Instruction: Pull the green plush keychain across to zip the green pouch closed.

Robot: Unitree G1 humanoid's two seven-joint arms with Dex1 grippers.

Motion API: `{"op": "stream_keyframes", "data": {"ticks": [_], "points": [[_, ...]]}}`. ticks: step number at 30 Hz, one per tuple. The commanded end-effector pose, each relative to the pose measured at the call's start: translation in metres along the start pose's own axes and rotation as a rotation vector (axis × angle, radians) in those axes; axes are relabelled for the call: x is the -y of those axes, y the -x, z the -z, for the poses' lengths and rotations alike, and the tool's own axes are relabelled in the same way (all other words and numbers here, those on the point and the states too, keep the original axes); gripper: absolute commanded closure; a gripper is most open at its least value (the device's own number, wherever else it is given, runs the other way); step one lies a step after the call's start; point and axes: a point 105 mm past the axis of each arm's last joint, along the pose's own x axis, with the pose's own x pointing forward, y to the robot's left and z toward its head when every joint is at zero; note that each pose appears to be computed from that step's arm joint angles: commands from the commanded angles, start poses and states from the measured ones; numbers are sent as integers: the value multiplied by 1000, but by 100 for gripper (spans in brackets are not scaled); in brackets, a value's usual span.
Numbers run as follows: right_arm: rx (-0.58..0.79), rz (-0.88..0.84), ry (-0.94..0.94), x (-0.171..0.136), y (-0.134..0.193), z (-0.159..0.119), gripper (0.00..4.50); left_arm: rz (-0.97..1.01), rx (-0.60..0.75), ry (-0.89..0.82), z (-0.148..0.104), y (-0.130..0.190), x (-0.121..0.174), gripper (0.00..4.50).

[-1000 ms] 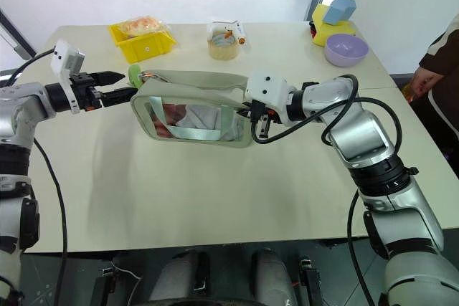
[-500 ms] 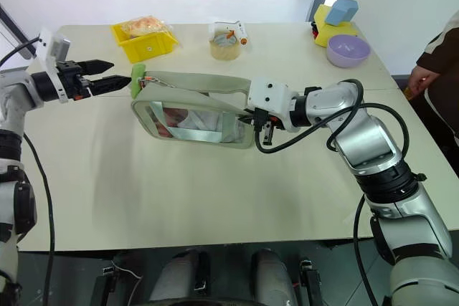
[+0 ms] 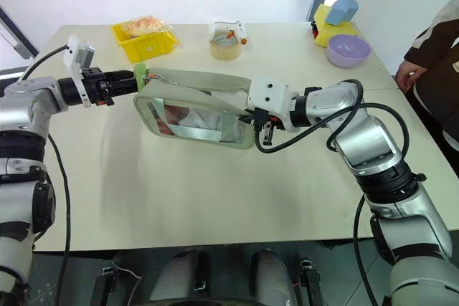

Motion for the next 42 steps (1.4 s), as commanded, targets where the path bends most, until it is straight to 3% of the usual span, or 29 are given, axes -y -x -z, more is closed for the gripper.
{"op": "stream_keyframes", "data": {"ticks": [1, 7, 11, 16, 22, 25, 30, 32, 37, 42], "points": [[-8, 11, 11, 2, 1, 1, 450, 6, 53, -37, -19, 7, 3, 437], [-11, 31, 27, 8, -1, 3, 450, -32, 107, -71, -40, 23, 0, 437], [-12, 67, 76, 24, 0, 1, 450, 89, 187, -149, -89, 25, 32, 437], [12, 58, 104, 28, -6, -4, 450, 167, 142, -247, -85, -7, 59, 437], [43, 56, 114, 30, -11, -11, 450, 166, 78, -306, -66, -37, 62, 437], [45, 56, 113, 29, -11, -12, 450, 126, 106, -309, -72, -43, 55, 345], [44, 55, 107, 28, -11, -10, 450, 131, 116, -351, -87, -35, 54, 87], [44, 55, 104, 29, -12, -9, 450, 100, 97, -384, -92, -26, 49, 6], [47, 54, 104, 30, -14, -7, 450, 102, 36, -437, -103, 16, 52, 6], [58, 52, 110, 33, -16, -9, 450, 91, -102, -360, -60, 42, 50, 6]]}}
